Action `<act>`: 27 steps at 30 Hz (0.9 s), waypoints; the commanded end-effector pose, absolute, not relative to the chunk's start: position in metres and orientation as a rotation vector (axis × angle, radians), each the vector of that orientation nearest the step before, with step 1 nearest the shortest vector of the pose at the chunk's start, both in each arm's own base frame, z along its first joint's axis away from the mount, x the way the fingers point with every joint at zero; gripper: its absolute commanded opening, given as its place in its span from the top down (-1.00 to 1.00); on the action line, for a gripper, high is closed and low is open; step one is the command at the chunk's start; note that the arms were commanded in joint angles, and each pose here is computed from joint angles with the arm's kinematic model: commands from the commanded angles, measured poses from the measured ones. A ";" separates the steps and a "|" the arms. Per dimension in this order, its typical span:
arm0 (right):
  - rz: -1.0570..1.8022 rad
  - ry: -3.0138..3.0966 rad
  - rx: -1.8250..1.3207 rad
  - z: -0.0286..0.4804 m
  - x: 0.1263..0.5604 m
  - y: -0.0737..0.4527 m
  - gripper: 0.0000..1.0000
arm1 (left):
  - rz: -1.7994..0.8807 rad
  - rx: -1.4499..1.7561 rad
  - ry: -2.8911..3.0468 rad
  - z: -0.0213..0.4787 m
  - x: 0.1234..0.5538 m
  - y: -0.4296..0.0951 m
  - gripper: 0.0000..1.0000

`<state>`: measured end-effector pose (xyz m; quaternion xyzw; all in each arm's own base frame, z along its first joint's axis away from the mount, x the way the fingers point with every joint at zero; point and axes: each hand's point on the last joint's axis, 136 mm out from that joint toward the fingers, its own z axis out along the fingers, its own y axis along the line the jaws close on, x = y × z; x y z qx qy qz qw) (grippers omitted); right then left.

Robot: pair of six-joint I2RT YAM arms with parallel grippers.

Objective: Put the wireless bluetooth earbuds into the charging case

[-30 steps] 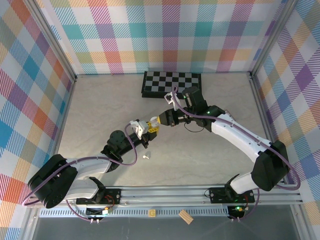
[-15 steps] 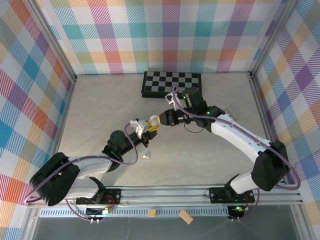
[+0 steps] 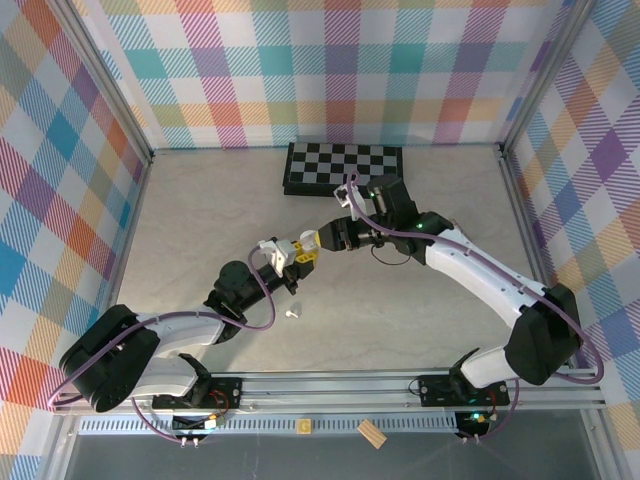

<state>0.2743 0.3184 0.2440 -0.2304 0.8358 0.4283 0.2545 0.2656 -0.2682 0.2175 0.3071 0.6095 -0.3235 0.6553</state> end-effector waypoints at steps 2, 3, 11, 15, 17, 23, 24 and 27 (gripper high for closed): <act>1.174 2.242 -0.657 0.249 0.269 0.315 -0.04 | -0.778 0.680 1.274 0.249 0.261 -0.273 0.87; 1.183 2.234 -0.662 0.251 0.269 0.316 -0.08 | -0.780 0.683 1.272 0.250 0.261 -0.274 0.87; 1.177 2.193 -0.657 0.257 0.267 0.312 -0.21 | -0.786 0.679 1.273 0.250 0.260 -0.273 0.87; 1.175 2.179 -0.657 0.257 0.264 0.309 -0.23 | -0.772 0.672 1.274 0.250 0.261 -0.270 0.87; 1.155 2.167 -0.652 0.256 0.263 0.306 -0.27 | -0.749 0.660 1.281 0.248 0.263 -0.266 0.87; 1.062 2.265 -0.559 0.234 0.270 0.293 -0.25 | -0.649 0.582 1.324 0.240 0.276 -0.234 0.88; 1.059 2.295 -0.553 0.228 0.270 0.294 -0.25 | -0.621 0.557 1.338 0.237 0.279 -0.226 0.87; 1.054 2.368 -0.588 0.208 0.268 0.298 -0.27 | -0.538 0.485 1.379 0.228 0.291 -0.201 0.88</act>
